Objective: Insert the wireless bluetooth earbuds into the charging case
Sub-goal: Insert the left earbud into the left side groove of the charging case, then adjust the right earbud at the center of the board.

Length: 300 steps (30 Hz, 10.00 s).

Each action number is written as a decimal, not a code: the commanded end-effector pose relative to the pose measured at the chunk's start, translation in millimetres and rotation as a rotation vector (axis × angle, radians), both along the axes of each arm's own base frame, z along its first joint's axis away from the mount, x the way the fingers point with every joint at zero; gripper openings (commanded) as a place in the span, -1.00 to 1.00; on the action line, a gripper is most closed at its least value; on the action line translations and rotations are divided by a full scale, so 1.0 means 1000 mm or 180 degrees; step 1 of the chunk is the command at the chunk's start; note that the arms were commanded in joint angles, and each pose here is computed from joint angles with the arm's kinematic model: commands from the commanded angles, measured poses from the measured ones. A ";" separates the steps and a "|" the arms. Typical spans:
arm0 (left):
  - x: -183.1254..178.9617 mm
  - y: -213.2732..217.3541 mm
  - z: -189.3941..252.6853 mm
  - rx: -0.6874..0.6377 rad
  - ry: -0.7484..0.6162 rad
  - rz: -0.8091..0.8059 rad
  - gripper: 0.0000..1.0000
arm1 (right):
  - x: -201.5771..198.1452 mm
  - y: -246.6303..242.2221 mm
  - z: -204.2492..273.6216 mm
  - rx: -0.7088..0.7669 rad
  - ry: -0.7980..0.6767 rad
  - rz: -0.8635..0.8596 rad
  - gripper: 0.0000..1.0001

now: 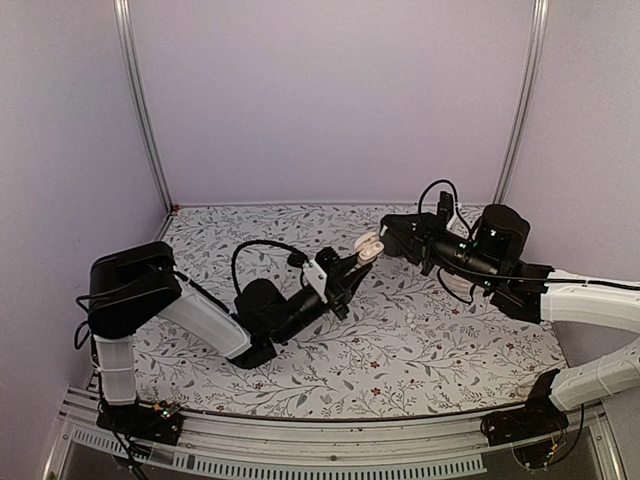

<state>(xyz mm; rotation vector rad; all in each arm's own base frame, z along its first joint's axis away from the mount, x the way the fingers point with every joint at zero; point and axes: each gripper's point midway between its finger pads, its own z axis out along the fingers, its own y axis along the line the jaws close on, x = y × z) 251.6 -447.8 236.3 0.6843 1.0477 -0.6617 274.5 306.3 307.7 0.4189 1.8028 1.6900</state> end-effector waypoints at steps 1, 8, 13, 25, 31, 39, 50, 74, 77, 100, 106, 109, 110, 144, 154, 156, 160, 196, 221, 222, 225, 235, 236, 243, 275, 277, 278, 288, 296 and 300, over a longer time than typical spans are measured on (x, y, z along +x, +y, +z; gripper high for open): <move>-0.005 0.017 0.057 -0.0544 -0.0359 0.0003 -1.00 | -0.004 0.002 -0.005 0.0004 0.0029 0.0042 -0.67; -0.005 0.016 0.060 -0.0551 -0.0377 -0.0013 -1.00 | -0.005 0.003 -0.010 -0.0022 0.0065 0.0036 -0.67; -0.008 0.023 0.076 -0.0645 -0.0426 -0.0005 -1.00 | -0.005 0.004 -0.008 -0.0012 0.0045 0.0044 -0.67; -0.007 0.022 0.073 -0.0623 -0.0424 0.0006 -1.00 | -0.005 0.011 0.002 0.0004 -0.0039 0.0118 -0.67; -0.007 0.021 0.072 -0.0615 -0.0421 0.0005 -1.00 | -0.006 0.015 0.004 0.0029 -0.0068 0.0172 -0.66; -0.004 0.018 0.066 -0.0566 -0.0393 0.0035 -1.00 | -0.008 0.017 0.016 0.0056 -0.0204 0.0202 -0.66; 0.015 0.009 0.054 -0.0424 -0.0311 0.0384 -1.00 | -0.007 0.020 0.015 0.0081 -0.0178 0.0208 -0.66; 0.020 0.000 0.048 -0.0360 -0.0202 0.0540 -1.00 | -0.002 0.031 0.021 0.0123 -0.0204 0.0248 -0.67; 0.017 -0.002 0.047 -0.0333 -0.0229 0.0525 -1.00 | -0.001 0.033 0.019 0.0114 -0.0195 0.0253 -0.67; 0.016 -0.009 0.043 -0.0296 -0.0176 0.0497 -1.00 | -0.003 0.046 0.007 0.0102 -0.0105 0.0379 -0.67; 0.015 -0.008 0.045 -0.0317 -0.0167 0.0491 -1.00 | -0.002 0.044 -0.001 0.0041 -0.0041 0.0324 -0.68; 0.016 -0.008 0.045 -0.0318 -0.0161 0.0495 -1.00 | 0.000 0.043 -0.002 -0.0040 -0.0038 0.0277 -0.66; 0.016 -0.008 0.045 -0.0317 -0.0156 0.0492 -1.00 | 0.000 0.045 -0.003 -0.0075 -0.0047 0.0282 -0.65; 0.020 0.000 0.046 -0.0332 -0.0084 0.0554 -1.00 | 0.004 0.043 -0.045 -0.1125 0.0292 0.0093 -0.49; 0.023 0.004 0.046 -0.0371 -0.0033 0.0571 -1.00 | 0.006 0.037 -0.048 -0.1313 0.0330 0.0023 -0.42; 0.022 0.004 0.046 -0.0381 -0.0023 0.0562 -1.00 | 0.006 0.036 -0.049 -0.1339 0.0344 0.0011 -0.42; 0.022 0.005 0.047 -0.0399 -0.0013 0.0549 -1.00 | 0.006 0.033 -0.050 -0.1410 0.0362 -0.0025 -0.42; 0.022 0.007 0.041 -0.0469 0.0115 0.0467 -1.00 | 0.010 0.018 -0.054 -0.1914 0.0470 -0.0153 -0.37; 0.022 0.031 0.052 -0.0578 0.0281 0.0173 -1.00 | 0.004 -0.017 -0.024 -0.2154 0.0035 -0.0231 -0.20; 0.021 0.034 0.051 -0.0566 0.0304 0.0112 -1.00 | 0.003 -0.019 -0.024 -0.2144 -0.0014 -0.0194 -0.18; 0.014 0.043 0.048 -0.0522 0.0393 -0.0113 -1.00 | 0.001 -0.027 -0.032 -0.2215 -0.0119 -0.0039 -0.16; 0.003 0.102 0.048 -0.0487 0.0691 -0.0253 -1.00 | -0.036 -0.010 -0.122 -0.2844 -0.0087 0.0759 -0.23; 0.003 0.109 0.047 -0.0475 0.0710 -0.0220 -1.00 | -0.043 -0.005 -0.133 -0.2925 -0.0065 0.0836 -0.24; -0.002 0.142 0.045 -0.0441 0.0818 -0.0046 -1.00 | -0.092 0.029 -0.202 -0.3157 0.0208 0.1434 -0.28; -0.013 0.162 0.044 -0.0453 0.0839 -0.0012 -1.00 | -0.094 0.020 -0.299 -0.4422 0.1077 0.1468 -0.27; -0.012 0.162 0.044 -0.0455 0.0842 -0.0008 -1.00 | -0.090 0.015 -0.298 -0.4508 0.1065 0.1421 -0.27; -0.012 0.162 0.044 -0.0454 0.0843 -0.0006 -1.00 | -0.089 0.013 -0.298 -0.4534 0.1067 0.1401 -0.27; -0.012 0.159 0.045 -0.0452 0.0858 -0.0031 -1.00 | -0.085 -0.004 -0.285 -0.4471 0.1056 0.1196 -0.27; -0.011 0.155 0.044 -0.0419 0.0877 -0.0068 -1.00 | -0.081 -0.002 -0.264 -0.4052 0.0793 0.1076 -0.36; -0.011 0.154 0.045 -0.0420 0.0881 -0.0082 -1.00 | -0.081 -0.003 -0.256 -0.3794 0.0441 0.1038 -0.35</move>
